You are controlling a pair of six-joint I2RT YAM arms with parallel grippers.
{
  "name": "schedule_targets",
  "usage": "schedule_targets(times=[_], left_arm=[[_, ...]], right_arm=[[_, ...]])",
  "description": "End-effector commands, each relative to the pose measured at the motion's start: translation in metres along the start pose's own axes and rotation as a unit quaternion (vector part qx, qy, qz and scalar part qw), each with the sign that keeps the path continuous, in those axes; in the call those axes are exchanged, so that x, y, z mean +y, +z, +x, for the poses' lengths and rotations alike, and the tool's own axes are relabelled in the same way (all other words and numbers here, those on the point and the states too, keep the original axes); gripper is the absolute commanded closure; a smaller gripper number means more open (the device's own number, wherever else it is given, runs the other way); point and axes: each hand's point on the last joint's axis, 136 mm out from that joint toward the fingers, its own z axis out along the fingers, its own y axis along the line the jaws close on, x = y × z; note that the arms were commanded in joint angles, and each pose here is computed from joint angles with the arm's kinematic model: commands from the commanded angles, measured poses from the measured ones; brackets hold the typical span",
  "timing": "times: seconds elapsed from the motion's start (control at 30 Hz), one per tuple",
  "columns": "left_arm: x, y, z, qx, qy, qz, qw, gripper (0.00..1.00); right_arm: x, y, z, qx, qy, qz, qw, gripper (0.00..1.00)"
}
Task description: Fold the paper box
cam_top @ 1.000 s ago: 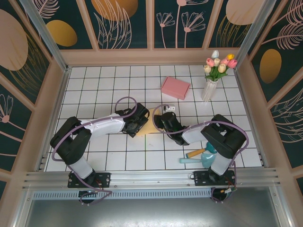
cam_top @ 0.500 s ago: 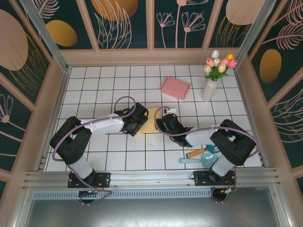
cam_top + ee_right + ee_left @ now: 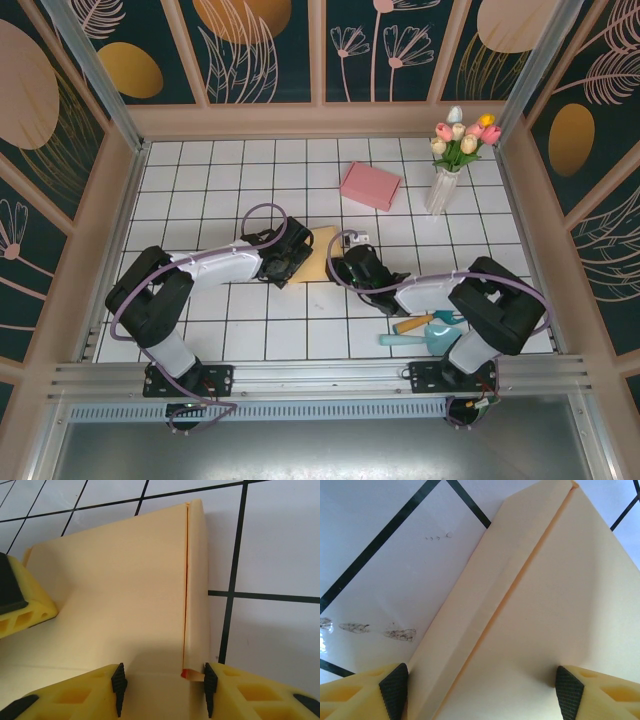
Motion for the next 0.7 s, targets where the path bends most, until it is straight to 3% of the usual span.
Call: schedule_targets(times=[0.0, 0.43, 0.67], left_arm=[[0.027, 0.010, -0.012, -0.021, -0.007, -0.043, 0.999, 0.22], [0.029, 0.007, -0.015, -0.028, -0.005, -0.050, 0.998, 0.22], [0.029, 0.008, -0.016, -0.028, -0.004, -0.052, 0.998, 0.22]], right_arm=[[0.016, -0.010, 0.031, 0.051, -0.007, -0.038, 0.998, 0.53], [0.013, -0.019, 0.037, 0.043, -0.034, -0.010, 0.998, 0.54], [0.003, -0.021, 0.040, 0.040, -0.042, 0.009, 0.998, 0.62]])
